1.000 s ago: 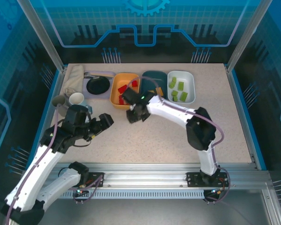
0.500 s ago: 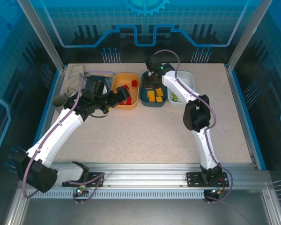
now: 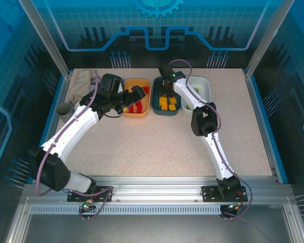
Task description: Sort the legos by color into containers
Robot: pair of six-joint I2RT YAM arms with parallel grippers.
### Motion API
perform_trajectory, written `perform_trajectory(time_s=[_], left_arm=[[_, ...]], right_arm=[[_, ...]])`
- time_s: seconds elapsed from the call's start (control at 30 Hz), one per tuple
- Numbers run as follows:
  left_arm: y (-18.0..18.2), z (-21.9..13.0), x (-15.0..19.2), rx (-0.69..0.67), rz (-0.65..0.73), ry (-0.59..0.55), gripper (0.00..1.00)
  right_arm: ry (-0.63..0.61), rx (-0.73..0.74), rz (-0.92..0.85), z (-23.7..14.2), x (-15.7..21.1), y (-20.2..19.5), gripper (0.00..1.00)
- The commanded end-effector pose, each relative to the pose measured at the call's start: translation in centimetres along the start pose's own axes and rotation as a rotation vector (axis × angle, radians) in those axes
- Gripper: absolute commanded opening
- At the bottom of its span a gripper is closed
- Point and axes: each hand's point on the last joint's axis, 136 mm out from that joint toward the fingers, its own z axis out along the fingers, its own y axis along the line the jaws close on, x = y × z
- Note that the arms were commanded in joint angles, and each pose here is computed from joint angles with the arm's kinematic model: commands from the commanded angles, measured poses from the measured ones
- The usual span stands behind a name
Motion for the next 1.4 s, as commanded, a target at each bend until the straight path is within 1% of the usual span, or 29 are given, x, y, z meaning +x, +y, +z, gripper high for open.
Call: perform_trajectory(time_s=[0.0, 0.07, 0.17, 0.3, 0.37, 0.4, 0.5, 0.53, 0.57, 0.6, 0.7, 0.8, 0.87, 0.93, 1.0, 1.03, 1.07, 1.1, 1.17, 1.2, 1.23, 1.27, 1.33, 1.37], left_arm=[[-1.3, -0.5, -1.0, 0.037, 0.036, -0.019, 0.98], [-1.2, -0.7, -1.0, 0.028, 0.032, -0.021, 0.98], [-0.7, -1.3, -1.2, -0.012, 0.021, -0.034, 0.98], [0.0, -2.7, -1.4, -0.07, 0.013, -0.054, 0.98], [0.3, -3.6, -1.3, -0.089, 0.018, -0.064, 0.99], [0.4, -4.2, -1.1, -0.095, 0.026, -0.066, 0.99], [1.2, -5.8, -0.3, -0.116, 0.042, -0.065, 0.99], [1.5, -6.2, 0.0, -0.121, 0.047, -0.064, 0.99], [1.9, -6.9, 0.4, -0.125, 0.052, -0.067, 0.99], [2.3, -7.5, 0.7, -0.128, 0.062, -0.071, 0.99], [3.7, -8.9, 1.6, -0.161, 0.123, -0.083, 0.99], [6.2, -10.2, 1.9, -0.253, 0.18, -0.122, 0.99], [8.3, -11.0, 1.7, -0.341, 0.213, -0.172, 0.99], [11.2, -12.1, 0.8, -0.484, 0.209, -0.256, 0.99], [14.4, -12.9, -0.4, -0.649, 0.207, -0.363, 0.99], [14.7, -12.5, -0.8, -0.655, 0.246, -0.392, 0.99], [15.2, -11.4, -1.0, -0.651, 0.324, -0.405, 0.99], [15.6, -10.2, -1.1, -0.642, 0.407, -0.416, 0.99], [16.1, -8.2, -1.6, -0.633, 0.55, -0.449, 0.99], [17.1, -7.2, -1.7, -0.652, 0.578, -0.446, 0.99], [18.1, -6.4, -1.8, -0.665, 0.595, -0.43, 0.99], [19.1, -5.5, -1.9, -0.672, 0.61, -0.405, 0.99], [20.8, -4.0, -2.3, -0.666, 0.576, -0.377, 0.99], [21.3, -3.3, -2.8, -0.642, 0.555, -0.38, 0.99]], right_arm=[[-0.001, -0.033, 0.015, -0.9, -0.7, 0.1, 0.51], [-0.019, -0.047, 0.006, -2.0, -1.2, 0.7, 0.57], [-0.06, -0.074, -0.01, -4.9, -2.1, 1.8, 0.62], [-0.113, -0.08, -0.025, -10.2, -2.6, 3.0, 0.66], [-0.147, -0.079, -0.03, -13.1, -2.3, 3.4, 0.67], [-0.18, -0.087, -0.035, -15.2, -2.2, 3.7, 0.68], [-0.245, -0.073, -0.027, -19.3, -0.6, 2.7, 0.74], [-0.263, -0.068, -0.02, -20.5, 0.1, 2.1, 0.76], [-0.28, -0.059, -0.012, -21.7, 1.1, 1.2, 0.81], [-0.296, -0.048, -0.006, -22.7, 2.1, 0.2, 0.99], [-0.326, -0.024, -0.012, -24.6, 5.6, -2.8, 1.0], [-0.355, 0.063, -0.034, -26.4, 9.2, -6.3, 1.0], [-0.349, 0.144, -0.03, -26.8, 11.2, -9.0, 1.0], [-0.333, 0.267, 0.03, -26.8, 12.8, -12.5, 1.0], [-0.328, 0.305, 0.067, -25.8, 13.8, -15.3, 1.0], [-0.348, 0.271, 0.061, -25.3, 13.8, -15.8, 1.0], [-0.396, 0.222, 0.064, -24.8, 13.4, -16.3, 1.0], [-0.458, 0.218, 0.076, -24.6, 13.2, -17.3, 1.0], [-0.571, 0.291, 0.046, -23.7, 13.2, -19.6, 1.0], [-0.612, 0.313, 0.002, -23.3, 13.0, -20.1, 1.0], [-0.621, 0.338, -0.033, -23.0, 12.8, -20.4, 1.0], [-0.598, 0.363, -0.067, -22.3, 12.6, -20.8, 1.0], [-0.545, 0.376, -0.117, -20.7, 12.4, -21.1, 1.0], [-0.539, 0.37, -0.138, -19.9, 12.2, -21.2, 1.0]])
